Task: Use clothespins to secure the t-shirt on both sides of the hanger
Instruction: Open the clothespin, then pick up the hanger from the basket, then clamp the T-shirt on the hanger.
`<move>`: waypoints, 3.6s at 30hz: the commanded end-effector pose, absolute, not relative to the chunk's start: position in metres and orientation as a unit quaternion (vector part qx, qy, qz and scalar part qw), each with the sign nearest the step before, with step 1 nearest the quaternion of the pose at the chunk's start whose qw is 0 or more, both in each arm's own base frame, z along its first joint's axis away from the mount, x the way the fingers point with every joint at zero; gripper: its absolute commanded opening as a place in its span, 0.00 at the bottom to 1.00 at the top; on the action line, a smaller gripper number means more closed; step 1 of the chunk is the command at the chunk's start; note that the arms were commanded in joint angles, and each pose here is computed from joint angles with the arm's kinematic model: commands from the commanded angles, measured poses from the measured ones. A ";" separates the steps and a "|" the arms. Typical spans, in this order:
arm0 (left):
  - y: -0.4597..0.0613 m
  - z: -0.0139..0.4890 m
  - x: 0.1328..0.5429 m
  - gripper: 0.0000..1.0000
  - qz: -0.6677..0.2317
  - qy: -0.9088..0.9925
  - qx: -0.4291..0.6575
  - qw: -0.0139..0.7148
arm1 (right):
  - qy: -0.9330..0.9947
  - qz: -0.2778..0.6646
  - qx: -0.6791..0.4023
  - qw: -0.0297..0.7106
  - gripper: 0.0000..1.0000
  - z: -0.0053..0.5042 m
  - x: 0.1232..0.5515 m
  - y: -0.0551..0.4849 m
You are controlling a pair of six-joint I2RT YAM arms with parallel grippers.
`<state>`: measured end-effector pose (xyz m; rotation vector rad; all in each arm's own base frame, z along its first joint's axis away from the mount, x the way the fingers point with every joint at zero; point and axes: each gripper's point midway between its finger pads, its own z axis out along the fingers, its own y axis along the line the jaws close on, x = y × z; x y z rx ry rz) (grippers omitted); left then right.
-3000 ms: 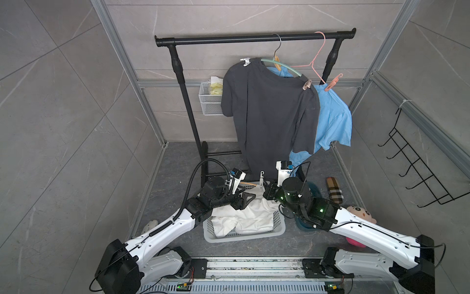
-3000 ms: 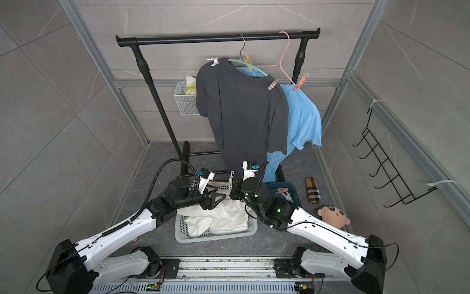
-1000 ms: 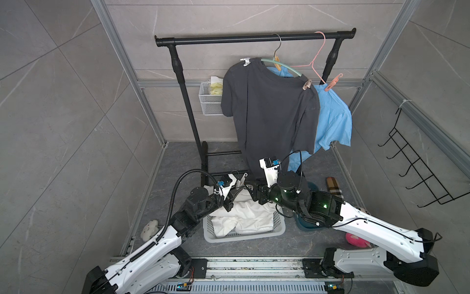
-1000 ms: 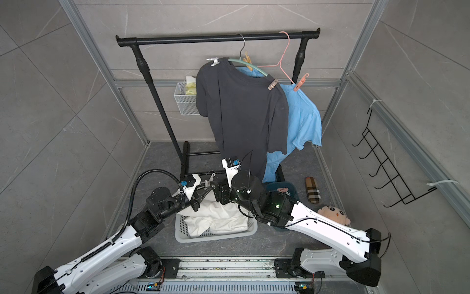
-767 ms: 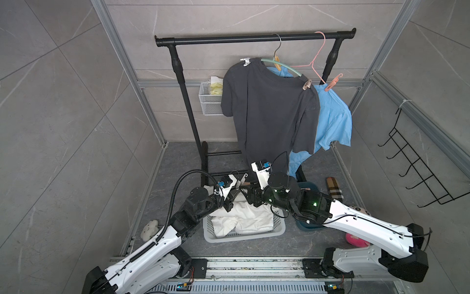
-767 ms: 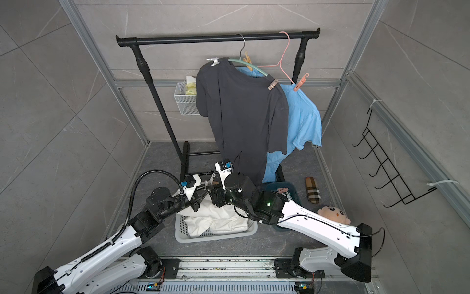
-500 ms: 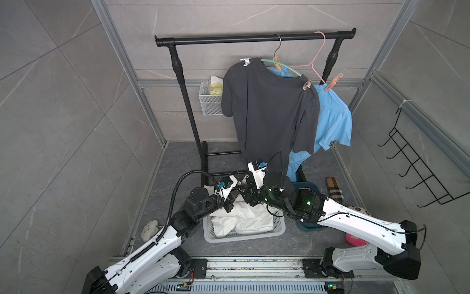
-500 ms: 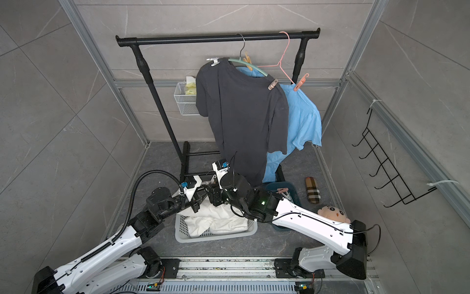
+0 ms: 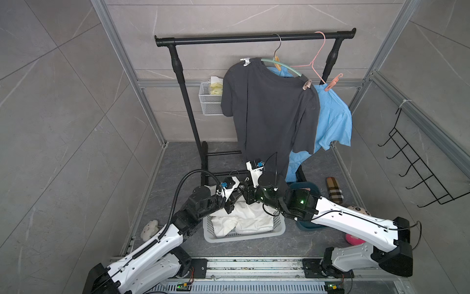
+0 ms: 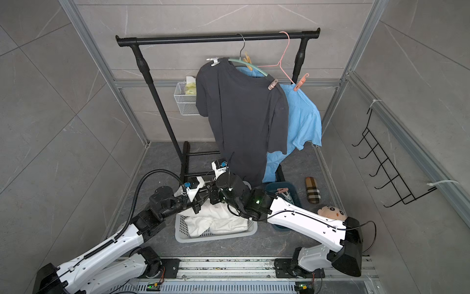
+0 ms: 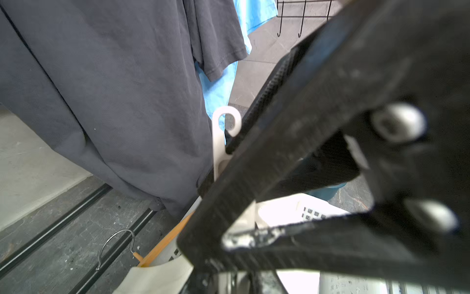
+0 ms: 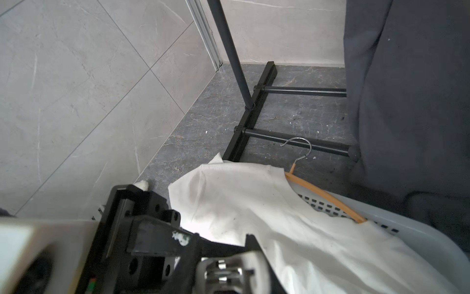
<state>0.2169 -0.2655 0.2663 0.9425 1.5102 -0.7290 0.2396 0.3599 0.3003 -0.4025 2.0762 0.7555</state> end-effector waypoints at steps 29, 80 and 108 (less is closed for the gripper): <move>-0.247 0.170 0.345 0.54 -0.063 0.940 0.215 0.258 | 0.878 0.124 -0.018 0.462 0.00 0.252 0.276 0.183; -0.339 0.211 0.394 0.00 -0.243 0.886 0.206 0.338 | 0.840 0.131 -0.094 0.518 0.00 0.270 0.262 0.170; -0.339 0.337 0.310 0.00 -0.411 0.710 0.329 0.468 | 0.566 0.079 -0.356 0.739 0.00 0.343 0.246 0.195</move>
